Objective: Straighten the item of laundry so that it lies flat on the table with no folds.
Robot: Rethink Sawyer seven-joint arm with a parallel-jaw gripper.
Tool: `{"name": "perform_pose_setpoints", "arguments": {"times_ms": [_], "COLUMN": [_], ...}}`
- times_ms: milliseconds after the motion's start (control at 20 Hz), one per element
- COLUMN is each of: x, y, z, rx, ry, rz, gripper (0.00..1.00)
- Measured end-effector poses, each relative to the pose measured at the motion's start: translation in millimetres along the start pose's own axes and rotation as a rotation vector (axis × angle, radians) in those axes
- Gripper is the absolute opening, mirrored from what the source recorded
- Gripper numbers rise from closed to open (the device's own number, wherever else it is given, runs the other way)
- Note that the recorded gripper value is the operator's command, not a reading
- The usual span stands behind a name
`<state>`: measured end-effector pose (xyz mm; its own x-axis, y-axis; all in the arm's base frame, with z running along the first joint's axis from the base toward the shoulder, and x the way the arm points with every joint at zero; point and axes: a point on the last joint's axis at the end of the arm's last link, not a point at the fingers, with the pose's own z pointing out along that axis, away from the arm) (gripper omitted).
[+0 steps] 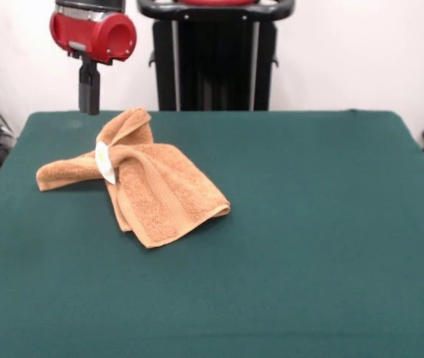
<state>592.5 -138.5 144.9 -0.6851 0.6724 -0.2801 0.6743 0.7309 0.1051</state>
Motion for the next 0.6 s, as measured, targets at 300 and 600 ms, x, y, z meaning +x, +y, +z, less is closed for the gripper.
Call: {"name": "perform_pose_setpoints", "arguments": {"times_ms": [300,600], "x": [-12,-26], "y": [-22,-35], "z": [-1,1], "rx": [0.056,0.107], "ry": [0.027,0.052], "rz": [-0.018,-0.040], "gripper": [0.00,0.00]}}
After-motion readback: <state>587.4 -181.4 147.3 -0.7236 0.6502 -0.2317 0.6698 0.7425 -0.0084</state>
